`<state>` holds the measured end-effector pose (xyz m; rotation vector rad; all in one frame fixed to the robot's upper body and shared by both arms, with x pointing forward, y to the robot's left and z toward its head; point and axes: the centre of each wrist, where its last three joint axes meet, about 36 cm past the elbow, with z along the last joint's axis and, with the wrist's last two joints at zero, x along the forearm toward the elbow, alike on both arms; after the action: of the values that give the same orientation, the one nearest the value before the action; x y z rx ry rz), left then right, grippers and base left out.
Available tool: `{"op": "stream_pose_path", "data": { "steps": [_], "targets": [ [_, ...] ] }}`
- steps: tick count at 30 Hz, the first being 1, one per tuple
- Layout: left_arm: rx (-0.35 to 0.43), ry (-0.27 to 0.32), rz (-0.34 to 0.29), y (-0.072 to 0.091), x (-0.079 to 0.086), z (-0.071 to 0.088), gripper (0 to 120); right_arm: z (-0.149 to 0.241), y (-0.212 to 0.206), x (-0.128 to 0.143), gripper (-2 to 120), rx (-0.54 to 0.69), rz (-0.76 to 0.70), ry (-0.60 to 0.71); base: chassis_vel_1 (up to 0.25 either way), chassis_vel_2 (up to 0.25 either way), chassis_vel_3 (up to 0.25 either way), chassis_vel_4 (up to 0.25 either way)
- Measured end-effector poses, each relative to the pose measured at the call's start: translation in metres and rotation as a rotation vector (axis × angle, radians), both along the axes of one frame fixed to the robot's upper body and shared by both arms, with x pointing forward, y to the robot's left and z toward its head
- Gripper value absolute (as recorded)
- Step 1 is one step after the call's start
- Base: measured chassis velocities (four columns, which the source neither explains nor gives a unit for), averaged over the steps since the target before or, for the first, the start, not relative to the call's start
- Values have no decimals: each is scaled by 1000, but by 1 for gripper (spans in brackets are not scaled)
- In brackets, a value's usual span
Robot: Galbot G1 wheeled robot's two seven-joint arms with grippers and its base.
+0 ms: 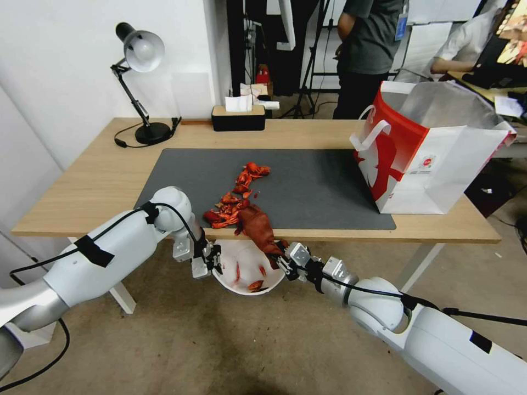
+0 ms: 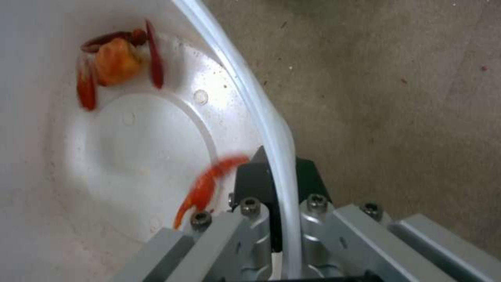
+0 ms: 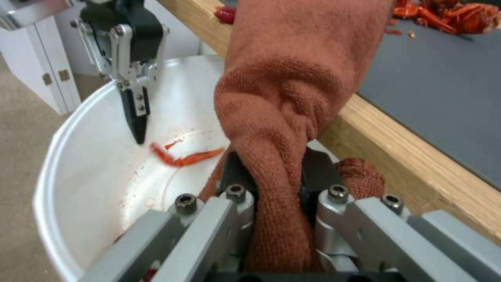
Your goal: Sweep shrimp from table into container with towel, then put container into takeout bag.
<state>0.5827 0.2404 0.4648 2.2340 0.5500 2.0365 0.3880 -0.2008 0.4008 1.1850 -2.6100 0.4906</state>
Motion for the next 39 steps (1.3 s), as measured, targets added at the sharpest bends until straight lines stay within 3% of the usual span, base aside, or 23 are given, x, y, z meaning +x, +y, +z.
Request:
{"op": "stream_pose_path", "data": {
  "steps": [39],
  "targets": [
    [-2,4,7,3,0,-3,0,-7,0,-24,8,40,83,-14,0,0,0,0]
  ]
}}
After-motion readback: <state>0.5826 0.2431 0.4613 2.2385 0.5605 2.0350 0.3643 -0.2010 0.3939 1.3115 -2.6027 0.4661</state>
